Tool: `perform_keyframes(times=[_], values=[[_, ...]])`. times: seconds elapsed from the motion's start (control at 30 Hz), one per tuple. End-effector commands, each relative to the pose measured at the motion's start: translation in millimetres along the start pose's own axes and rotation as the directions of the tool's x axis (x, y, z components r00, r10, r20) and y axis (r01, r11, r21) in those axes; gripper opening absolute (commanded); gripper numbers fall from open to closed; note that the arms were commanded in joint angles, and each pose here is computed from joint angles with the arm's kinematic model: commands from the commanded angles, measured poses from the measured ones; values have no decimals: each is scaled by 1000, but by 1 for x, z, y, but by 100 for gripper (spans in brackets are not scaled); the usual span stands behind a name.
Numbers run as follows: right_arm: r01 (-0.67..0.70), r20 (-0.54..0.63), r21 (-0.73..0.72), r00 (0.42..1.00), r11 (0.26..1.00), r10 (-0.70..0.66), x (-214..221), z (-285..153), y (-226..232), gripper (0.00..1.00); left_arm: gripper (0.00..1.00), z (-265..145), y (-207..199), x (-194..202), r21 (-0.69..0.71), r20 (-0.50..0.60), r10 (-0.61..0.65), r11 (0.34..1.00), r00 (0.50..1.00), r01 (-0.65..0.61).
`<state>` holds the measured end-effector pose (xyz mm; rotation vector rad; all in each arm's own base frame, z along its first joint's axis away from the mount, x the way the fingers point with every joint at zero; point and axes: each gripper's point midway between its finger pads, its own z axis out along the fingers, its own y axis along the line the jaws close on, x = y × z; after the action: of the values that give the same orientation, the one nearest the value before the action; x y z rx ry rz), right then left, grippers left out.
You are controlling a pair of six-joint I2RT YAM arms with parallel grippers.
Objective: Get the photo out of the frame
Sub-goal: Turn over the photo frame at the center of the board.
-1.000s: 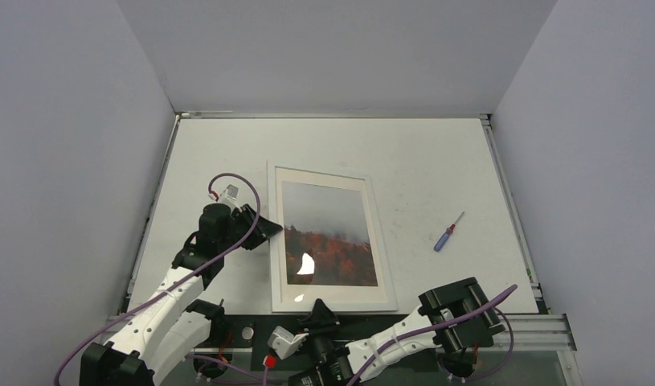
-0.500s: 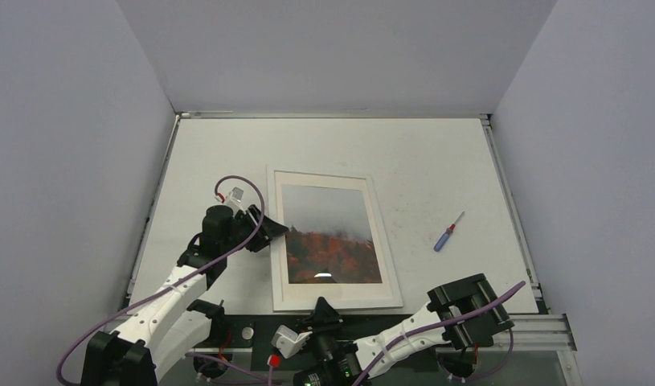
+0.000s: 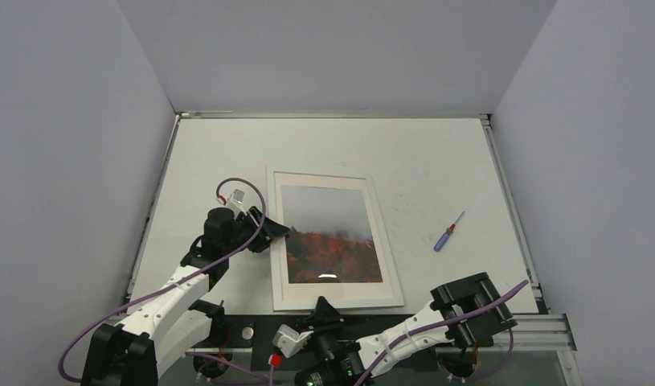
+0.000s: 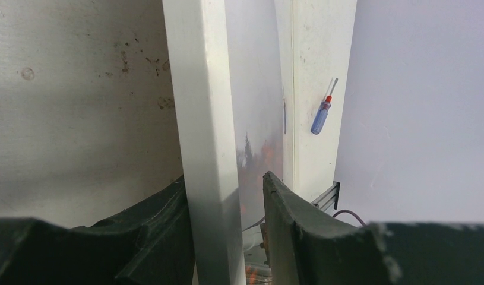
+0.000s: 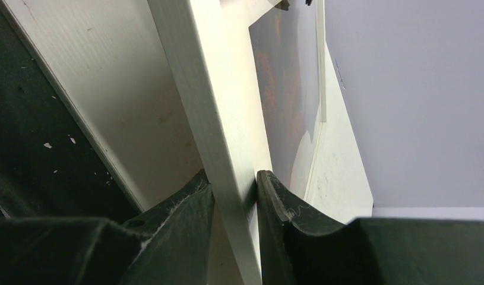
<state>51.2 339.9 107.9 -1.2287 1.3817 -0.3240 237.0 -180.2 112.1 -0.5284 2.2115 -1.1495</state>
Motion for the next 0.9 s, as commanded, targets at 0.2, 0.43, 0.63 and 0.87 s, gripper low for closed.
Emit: perform_keyframes(times=[0.2,0.43,0.63,0.87], values=[[-222,77,34,973,974,219,-24,-13,-22,4,13,-5,-25,-7,99,27,32,995,999,-34],[-187,70,59,981,981,182,-23,-13,-19,18,0,-8,-31,-9,110,32,36,993,999,-39],[-170,65,88,984,982,164,-17,-12,-20,36,0,-15,-32,-12,86,56,36,995,998,-41],[-144,56,106,989,984,139,-11,-9,-21,48,0,-20,-34,-11,71,36,27,997,999,-29]])
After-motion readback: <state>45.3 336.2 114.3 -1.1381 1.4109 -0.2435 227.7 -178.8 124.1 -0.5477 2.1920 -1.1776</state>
